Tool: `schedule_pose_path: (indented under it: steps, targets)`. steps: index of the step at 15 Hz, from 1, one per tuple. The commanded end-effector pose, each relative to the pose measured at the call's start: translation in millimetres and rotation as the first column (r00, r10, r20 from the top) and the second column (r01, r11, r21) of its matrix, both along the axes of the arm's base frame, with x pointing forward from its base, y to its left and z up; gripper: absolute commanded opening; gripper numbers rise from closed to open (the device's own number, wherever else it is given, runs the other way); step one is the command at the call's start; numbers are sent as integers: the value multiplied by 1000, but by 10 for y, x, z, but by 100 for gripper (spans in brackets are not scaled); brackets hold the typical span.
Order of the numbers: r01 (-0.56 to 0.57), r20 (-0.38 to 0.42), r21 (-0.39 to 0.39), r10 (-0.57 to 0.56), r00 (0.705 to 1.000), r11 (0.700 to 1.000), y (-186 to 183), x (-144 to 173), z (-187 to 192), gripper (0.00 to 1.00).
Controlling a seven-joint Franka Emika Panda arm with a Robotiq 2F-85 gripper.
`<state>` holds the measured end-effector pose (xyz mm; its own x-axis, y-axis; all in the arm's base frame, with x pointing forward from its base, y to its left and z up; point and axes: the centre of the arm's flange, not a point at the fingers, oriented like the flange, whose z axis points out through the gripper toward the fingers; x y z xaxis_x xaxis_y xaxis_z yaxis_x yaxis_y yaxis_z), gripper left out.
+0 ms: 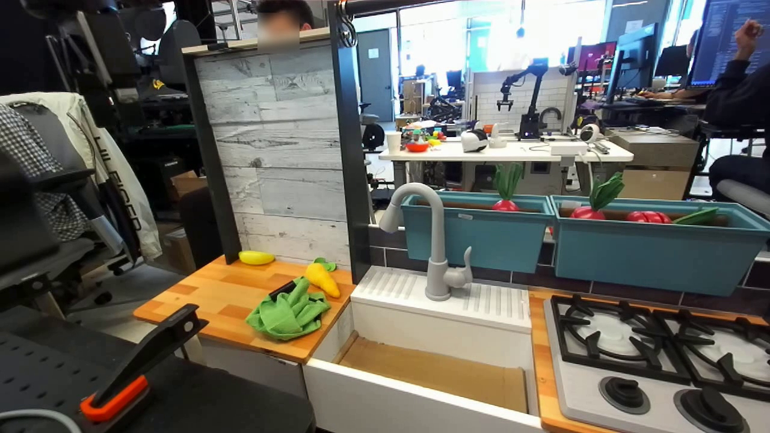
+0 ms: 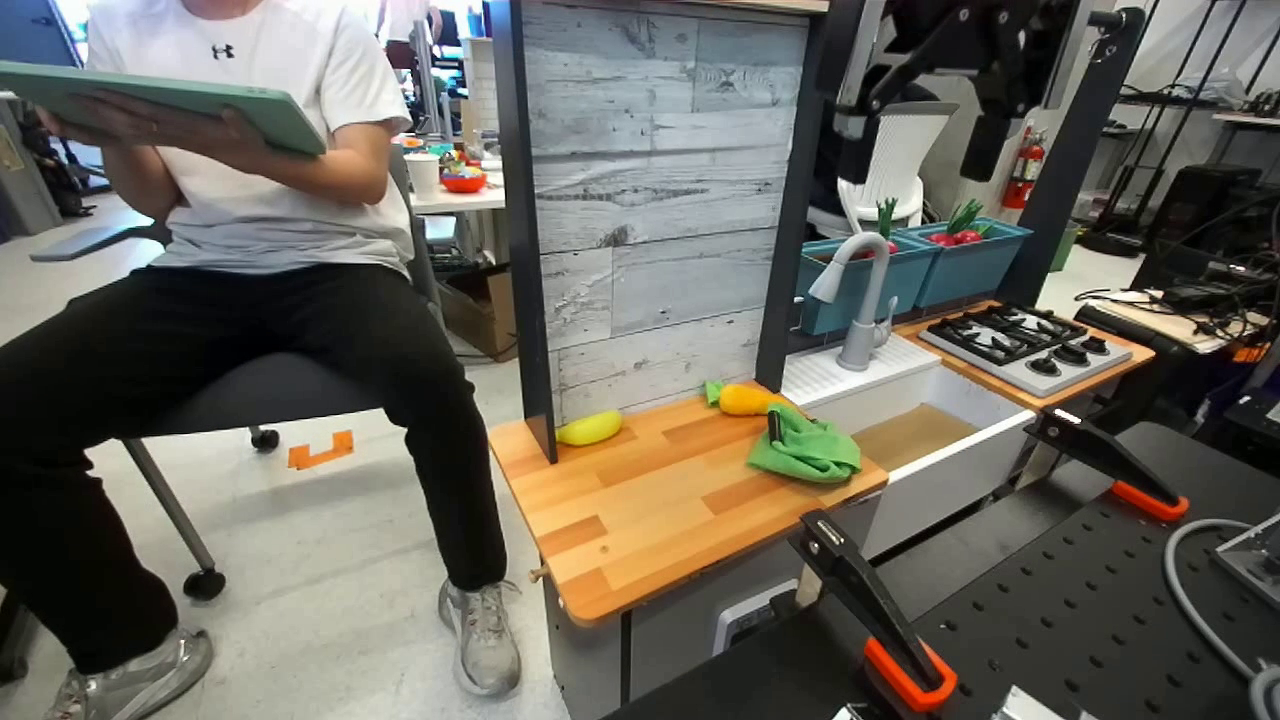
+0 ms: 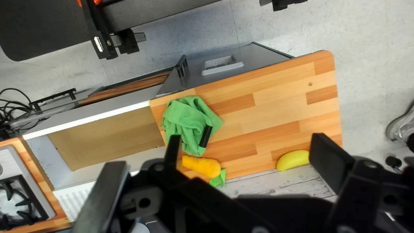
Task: Move the carrot plush forward
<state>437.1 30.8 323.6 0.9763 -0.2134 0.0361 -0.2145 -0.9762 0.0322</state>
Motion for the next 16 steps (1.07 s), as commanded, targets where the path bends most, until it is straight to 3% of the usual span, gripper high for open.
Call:
schedule_pose_path:
  steps: [1, 6, 16]
  targets:
    - [-1, -1, 1, 1, 1000, 1000, 5, 17, -6, 100]
    - [-54, -2, -1, 54, 999, 999, 6, 126, -68, 100]
    - [-207, 1, 66, 207, 978, 976, -250, 814, -798, 100]
